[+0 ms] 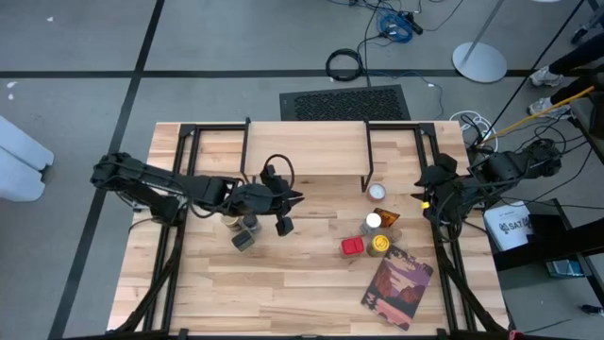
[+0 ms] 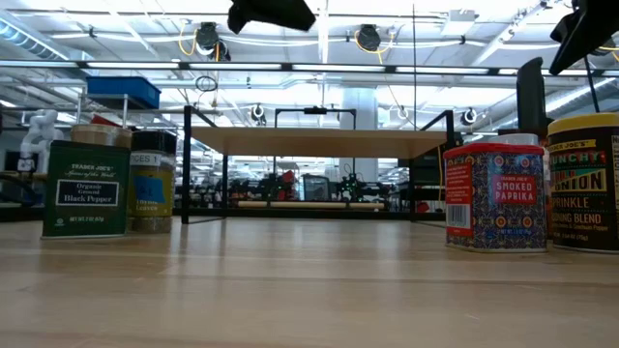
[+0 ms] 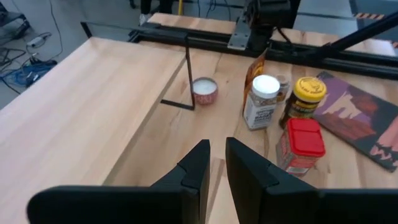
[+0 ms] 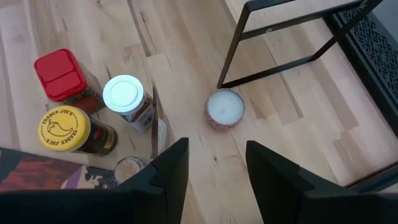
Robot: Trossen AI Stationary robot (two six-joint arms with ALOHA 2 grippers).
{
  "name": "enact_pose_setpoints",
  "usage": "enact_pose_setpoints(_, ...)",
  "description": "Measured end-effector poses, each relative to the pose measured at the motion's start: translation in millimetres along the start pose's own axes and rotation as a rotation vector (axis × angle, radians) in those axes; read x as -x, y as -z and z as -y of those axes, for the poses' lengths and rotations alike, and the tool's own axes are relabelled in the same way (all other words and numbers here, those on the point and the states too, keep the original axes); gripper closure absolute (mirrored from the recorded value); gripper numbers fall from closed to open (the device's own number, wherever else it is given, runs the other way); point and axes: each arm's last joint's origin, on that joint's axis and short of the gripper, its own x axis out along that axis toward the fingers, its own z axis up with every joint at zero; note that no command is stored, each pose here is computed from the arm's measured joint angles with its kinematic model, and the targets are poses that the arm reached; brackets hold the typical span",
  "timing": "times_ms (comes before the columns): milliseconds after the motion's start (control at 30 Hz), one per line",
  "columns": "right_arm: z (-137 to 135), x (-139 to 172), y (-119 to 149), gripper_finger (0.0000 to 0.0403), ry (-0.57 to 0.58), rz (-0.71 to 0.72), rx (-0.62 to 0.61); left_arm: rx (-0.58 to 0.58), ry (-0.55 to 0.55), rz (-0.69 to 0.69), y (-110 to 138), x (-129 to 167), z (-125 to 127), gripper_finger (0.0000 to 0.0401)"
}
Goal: Shelf spices
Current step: Put the transparent spice bottle to the center of the table
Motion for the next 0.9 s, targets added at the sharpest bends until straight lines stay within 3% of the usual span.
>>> enact_pose_setpoints(300,-0.1,0.0,-2.2,0.0256,0.025,0.041,0.001,-0.087,0.031,0.013,0.7,-10.3,3.6,0.0340)
enact_pose_setpoints(600,-0.2,0.0,-2.1,0.0256,0.020,0.037,-0.002,-0.103,0.096,0.050,-3.4,-11.7,7.0,0.0340)
enact_pose_setpoints(900,-3.6,0.1,-2.1,0.0256,-0.064,-0.004,-0.015,-0.102,0.144,0.044,-3.1,-11.6,8.4,0.0340)
